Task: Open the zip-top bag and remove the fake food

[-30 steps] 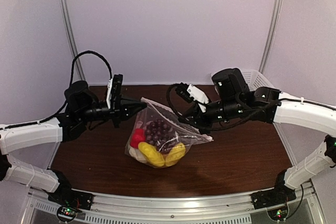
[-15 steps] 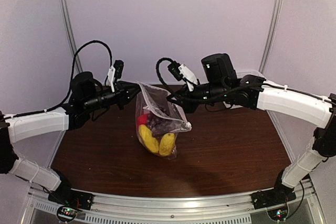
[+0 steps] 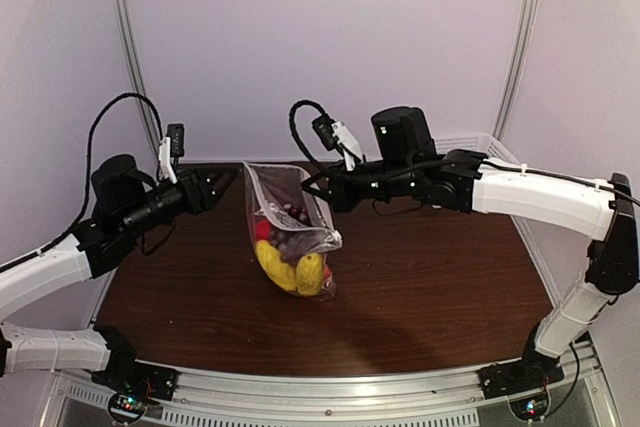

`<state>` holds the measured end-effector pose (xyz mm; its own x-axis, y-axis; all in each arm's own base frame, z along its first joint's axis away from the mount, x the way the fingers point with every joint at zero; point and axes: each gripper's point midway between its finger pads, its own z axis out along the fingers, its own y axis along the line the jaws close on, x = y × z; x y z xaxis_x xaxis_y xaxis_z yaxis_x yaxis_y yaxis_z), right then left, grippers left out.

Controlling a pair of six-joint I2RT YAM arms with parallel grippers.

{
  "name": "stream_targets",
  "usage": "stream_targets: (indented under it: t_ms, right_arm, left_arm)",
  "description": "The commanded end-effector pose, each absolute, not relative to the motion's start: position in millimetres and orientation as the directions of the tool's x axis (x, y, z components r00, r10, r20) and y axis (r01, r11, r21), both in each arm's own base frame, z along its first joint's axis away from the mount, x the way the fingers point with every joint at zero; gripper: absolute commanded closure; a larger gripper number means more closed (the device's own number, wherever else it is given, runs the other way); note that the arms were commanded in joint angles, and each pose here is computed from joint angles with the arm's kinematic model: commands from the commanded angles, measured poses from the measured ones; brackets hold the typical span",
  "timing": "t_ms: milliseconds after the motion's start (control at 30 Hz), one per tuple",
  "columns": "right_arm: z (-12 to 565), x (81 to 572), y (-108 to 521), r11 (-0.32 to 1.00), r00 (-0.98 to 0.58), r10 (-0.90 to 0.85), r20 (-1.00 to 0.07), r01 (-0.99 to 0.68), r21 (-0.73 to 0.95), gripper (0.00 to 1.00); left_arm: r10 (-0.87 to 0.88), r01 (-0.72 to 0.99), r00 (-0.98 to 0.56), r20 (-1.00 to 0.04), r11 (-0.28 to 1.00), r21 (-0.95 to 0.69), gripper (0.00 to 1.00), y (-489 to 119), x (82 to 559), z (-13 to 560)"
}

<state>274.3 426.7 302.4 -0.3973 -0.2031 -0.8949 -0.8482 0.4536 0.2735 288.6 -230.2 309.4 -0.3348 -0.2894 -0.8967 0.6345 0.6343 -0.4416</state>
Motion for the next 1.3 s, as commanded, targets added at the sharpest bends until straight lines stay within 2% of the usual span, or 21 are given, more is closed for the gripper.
stream_targets:
  t_ms: [0,200,600,700,867,900,1067,1267]
  right_arm:
    - [320,278,440,0.427,-0.409,-0.114,-0.905,-0.843,0.327,1.00]
    - [321,281,447,0.424,-0.416,-0.099,-0.904,-0.839,0.341,1.00]
    - [319,277,445,0.430,-0.412,-0.109,-0.905,-0.840,0.330,1.00]
    - [319,277,445,0.430,-0.411,-0.110,-0.905,-0.841,0.329,1.00]
    - [319,278,445,0.430,-0.407,-0.109,-0.907,-0.842,0.326,1.00]
    - [318,278,446,0.428,-0.408,-0.110,-0.906,-0.842,0.327,1.00]
    - [320,279,453,0.410,-0.412,-0.093,-0.907,-0.846,0.342,1.00]
    - [344,276,483,0.338,-0.400,-0.051,-0.915,-0.869,0.361,1.00]
  left_arm:
    - [-0.391,0.513,-0.483,-0.783,0.598,-0.616,0.34,-221,267,285]
    - [-0.442,0.504,-0.551,-0.708,0.500,-0.704,0.37,-248,228,284]
    - [-0.429,0.466,-0.608,-0.668,0.488,-0.738,0.55,-291,242,270]
    - [-0.441,0.474,-0.598,-0.669,0.478,-0.739,0.66,-294,245,274]
    - [-0.463,0.493,-0.563,-0.685,0.477,-0.727,0.97,-290,246,287]
    - [-0.472,0.494,-0.546,-0.692,0.485,-0.721,1.00,-286,247,290]
    - [-0.509,0.498,-0.443,-0.738,0.545,-0.675,1.00,-261,249,315]
    - [-0.469,0.480,-0.340,-0.815,0.659,-0.579,1.00,-233,251,351]
